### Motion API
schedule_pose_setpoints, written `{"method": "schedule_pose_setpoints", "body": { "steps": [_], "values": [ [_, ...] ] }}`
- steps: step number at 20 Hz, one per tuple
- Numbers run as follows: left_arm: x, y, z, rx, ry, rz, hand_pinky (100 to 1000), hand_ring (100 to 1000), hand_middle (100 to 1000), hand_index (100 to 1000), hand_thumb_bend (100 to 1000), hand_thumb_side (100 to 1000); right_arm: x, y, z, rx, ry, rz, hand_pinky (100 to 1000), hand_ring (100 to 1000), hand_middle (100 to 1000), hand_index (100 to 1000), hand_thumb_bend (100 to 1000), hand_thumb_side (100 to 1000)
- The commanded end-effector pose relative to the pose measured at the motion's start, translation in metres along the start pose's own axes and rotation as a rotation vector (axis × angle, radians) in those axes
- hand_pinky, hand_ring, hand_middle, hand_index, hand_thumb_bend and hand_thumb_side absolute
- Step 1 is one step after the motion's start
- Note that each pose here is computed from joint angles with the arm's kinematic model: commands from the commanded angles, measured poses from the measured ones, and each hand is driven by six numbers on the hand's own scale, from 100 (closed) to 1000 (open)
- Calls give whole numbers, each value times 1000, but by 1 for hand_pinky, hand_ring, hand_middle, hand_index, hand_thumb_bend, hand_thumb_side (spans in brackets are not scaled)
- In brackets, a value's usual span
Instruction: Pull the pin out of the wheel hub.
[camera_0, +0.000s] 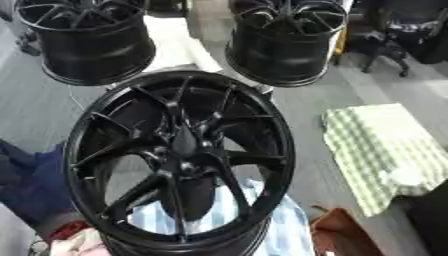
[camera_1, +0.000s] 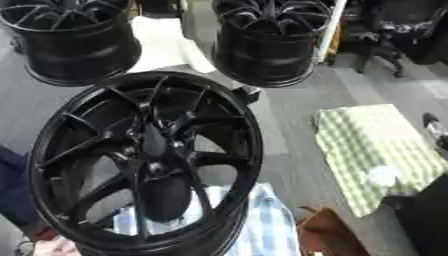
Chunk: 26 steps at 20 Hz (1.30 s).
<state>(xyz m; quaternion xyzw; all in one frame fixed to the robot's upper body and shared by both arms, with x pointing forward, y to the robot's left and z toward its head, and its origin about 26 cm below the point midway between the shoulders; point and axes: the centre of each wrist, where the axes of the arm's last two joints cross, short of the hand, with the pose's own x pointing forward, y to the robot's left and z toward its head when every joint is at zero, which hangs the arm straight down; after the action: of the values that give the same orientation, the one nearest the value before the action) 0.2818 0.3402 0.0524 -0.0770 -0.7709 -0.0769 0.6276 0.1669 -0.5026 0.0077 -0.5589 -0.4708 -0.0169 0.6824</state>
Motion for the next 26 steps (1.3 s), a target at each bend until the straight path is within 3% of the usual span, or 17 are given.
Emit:
{"method": "schedule_pose_setpoints", "body": {
  "steps": [1,5,8,12,19,26],
  "values": [
    [8,5,0,0,-16,-31,687,1000,649,808,100,856,-11,22,17,-141,88,-143,786,778,869,930,378,673],
    [7,4,-1,-3,-18,-23,687,1000,649,808,100,854,17,59,34,-163,55,-373,743,730,788,891,288,635],
    [7,4,-2,-6,-22,-18,687,1000,649,808,100,854,53,75,41,-118,-48,-521,726,681,710,874,220,614],
    [7,2,-2,-16,-21,-16,687,1000,649,806,100,856,98,93,60,20,-204,-649,721,650,667,864,200,601],
    [6,0,-4,-29,-22,-8,688,1000,649,802,100,854,149,130,94,334,-368,-728,717,638,650,862,173,591],
    [5,-2,-5,-40,-19,-4,688,1000,649,802,100,856,156,144,105,452,-394,-777,717,637,651,863,184,578]
  ]
}}
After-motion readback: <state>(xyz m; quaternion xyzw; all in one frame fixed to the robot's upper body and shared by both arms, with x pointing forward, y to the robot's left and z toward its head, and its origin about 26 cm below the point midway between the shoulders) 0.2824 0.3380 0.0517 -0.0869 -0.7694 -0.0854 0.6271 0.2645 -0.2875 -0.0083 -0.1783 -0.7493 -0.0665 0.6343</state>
